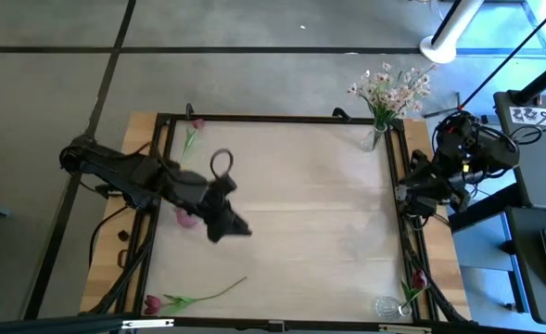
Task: Sort flowers into vase by color
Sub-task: Put the bottom red tulip into the bottom transparent flower vase
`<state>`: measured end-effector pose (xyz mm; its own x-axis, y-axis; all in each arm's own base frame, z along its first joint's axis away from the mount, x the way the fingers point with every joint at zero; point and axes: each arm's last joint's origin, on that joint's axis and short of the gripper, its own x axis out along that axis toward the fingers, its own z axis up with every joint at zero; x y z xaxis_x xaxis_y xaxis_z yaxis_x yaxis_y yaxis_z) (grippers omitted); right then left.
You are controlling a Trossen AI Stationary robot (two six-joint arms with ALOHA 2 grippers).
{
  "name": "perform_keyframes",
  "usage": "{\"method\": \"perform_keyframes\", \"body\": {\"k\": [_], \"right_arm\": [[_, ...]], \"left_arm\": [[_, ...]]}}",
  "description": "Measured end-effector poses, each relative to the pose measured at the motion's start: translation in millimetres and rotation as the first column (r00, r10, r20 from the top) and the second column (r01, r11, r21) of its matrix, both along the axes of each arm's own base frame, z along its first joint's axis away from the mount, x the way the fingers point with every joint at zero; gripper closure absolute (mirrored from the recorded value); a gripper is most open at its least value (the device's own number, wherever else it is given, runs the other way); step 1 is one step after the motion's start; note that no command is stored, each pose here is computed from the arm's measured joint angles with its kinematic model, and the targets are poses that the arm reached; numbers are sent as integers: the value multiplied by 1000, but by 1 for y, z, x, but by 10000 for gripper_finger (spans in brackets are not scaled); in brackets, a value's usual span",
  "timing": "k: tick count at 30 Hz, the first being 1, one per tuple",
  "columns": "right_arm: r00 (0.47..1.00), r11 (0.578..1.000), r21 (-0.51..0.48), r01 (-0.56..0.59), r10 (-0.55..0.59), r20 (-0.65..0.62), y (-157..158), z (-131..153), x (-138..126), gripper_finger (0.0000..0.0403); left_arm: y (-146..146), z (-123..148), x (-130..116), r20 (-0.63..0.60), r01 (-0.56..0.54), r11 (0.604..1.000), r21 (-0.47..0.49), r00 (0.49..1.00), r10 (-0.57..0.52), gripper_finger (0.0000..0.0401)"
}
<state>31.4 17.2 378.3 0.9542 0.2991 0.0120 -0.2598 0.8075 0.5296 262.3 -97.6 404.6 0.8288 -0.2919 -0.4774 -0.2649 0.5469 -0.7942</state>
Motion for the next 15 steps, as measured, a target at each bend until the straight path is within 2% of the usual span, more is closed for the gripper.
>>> {"method": "perform_keyframes", "body": {"k": [5,11,13,15], "right_arm": [[999,999,0,48,-48,-1,-1,0,0,251],[995,995,0,101,-101,-2,-3,0,1,251],[992,992,0,130,-130,-2,-4,0,1,251],[988,988,0,154,-154,-3,-4,0,1,251]], "left_arm": [[-39,-18,-5,-151,47,996,-81,987,-59,192],[-80,-38,-14,-290,-5,990,-143,956,-37,186],[-92,-49,-17,-365,-21,988,-152,930,-36,186],[-101,-61,-20,-481,-62,984,-168,876,-27,187]]}}
